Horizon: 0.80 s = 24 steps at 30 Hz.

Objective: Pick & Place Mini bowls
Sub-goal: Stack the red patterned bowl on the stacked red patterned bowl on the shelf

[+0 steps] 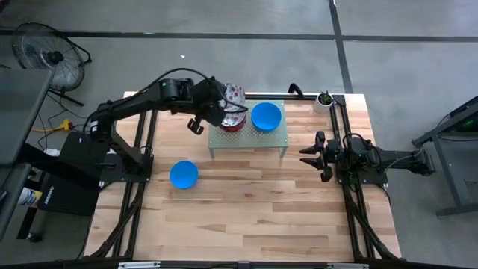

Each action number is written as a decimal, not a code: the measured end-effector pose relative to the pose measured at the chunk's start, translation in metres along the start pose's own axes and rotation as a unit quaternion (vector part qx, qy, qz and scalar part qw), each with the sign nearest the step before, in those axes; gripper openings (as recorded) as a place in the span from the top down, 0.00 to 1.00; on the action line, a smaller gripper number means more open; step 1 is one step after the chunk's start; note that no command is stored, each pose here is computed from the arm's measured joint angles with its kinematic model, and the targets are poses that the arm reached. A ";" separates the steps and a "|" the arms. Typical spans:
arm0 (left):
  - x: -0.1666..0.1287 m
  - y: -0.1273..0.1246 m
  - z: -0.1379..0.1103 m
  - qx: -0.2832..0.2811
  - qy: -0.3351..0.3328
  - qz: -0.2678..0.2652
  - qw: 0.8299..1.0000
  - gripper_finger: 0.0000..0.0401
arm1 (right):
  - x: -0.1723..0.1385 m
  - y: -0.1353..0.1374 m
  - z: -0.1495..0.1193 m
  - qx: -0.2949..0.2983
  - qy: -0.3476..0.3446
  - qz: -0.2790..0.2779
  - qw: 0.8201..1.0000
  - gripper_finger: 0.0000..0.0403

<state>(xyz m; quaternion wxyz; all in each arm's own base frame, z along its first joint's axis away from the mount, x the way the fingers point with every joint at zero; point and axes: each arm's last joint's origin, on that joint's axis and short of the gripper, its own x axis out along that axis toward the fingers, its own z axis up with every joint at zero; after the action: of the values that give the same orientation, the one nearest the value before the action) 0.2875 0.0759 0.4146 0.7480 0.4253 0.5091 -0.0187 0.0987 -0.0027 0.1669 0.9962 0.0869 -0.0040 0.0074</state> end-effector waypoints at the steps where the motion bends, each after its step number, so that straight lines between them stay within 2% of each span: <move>1: 0.004 0.001 0.000 0.011 0.000 -0.003 1.000 1.00 | 0.000 0.000 0.000 0.000 0.000 0.000 1.000 0.67; 6: 0.015 0.002 0.002 0.050 -0.017 -0.030 0.998 1.00 | 0.000 0.000 0.000 0.000 0.000 0.000 1.000 0.67; 8: 0.018 0.004 0.005 0.062 -0.029 -0.025 0.997 1.00 | 0.000 0.000 0.000 0.000 0.000 0.000 1.000 0.67; 17: 0.021 -0.005 0.002 0.068 -0.021 -0.080 0.994 1.00 | 0.000 0.000 0.000 0.000 0.000 0.000 1.000 0.67; 24: 0.021 -0.005 0.003 0.065 -0.033 -0.086 0.994 1.00 | 0.000 0.000 0.000 0.000 0.000 0.000 1.000 0.67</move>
<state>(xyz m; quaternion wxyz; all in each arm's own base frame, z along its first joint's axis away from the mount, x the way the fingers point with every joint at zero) 0.2978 0.0796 0.3953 0.7307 0.4268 0.5166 -0.1305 0.0987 -0.0027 0.1669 0.9962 0.0871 -0.0040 0.0074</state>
